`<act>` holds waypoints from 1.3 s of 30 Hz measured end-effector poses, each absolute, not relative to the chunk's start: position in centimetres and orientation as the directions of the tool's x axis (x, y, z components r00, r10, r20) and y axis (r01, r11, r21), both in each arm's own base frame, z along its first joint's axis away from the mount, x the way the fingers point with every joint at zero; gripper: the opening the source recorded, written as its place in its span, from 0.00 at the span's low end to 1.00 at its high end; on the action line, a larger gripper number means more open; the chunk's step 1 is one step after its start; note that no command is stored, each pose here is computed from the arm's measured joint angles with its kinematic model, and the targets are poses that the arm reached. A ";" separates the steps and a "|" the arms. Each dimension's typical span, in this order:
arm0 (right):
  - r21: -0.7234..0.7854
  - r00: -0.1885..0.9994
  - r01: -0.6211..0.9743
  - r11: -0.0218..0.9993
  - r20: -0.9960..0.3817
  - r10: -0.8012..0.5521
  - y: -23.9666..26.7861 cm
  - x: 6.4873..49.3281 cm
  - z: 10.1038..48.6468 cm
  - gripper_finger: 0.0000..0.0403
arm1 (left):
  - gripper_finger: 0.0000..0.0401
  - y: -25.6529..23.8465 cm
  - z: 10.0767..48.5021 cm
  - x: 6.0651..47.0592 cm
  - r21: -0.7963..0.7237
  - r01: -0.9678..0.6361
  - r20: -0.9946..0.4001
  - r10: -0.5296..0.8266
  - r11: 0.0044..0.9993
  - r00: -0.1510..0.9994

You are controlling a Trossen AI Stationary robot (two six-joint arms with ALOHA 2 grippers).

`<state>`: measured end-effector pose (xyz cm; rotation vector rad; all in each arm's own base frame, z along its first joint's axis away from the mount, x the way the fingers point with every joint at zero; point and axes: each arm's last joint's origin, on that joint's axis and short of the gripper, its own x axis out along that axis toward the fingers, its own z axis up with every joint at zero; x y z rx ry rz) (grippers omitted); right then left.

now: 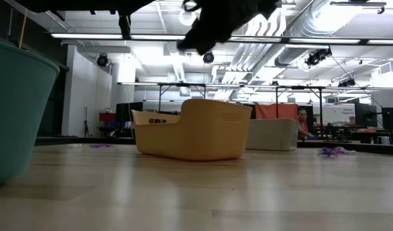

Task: Sort Halloween decoration
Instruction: Put the white bone toy into the yellow bin

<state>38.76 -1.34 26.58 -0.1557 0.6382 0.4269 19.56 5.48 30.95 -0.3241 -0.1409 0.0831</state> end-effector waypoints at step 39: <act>-0.092 0.240 -0.747 0.658 -0.961 0.139 -2.9 45.1 17.6 0.12 | 0.00 5.5 30.9 19.6 -0.322 -0.059 0.123 0.103 0.945 0.987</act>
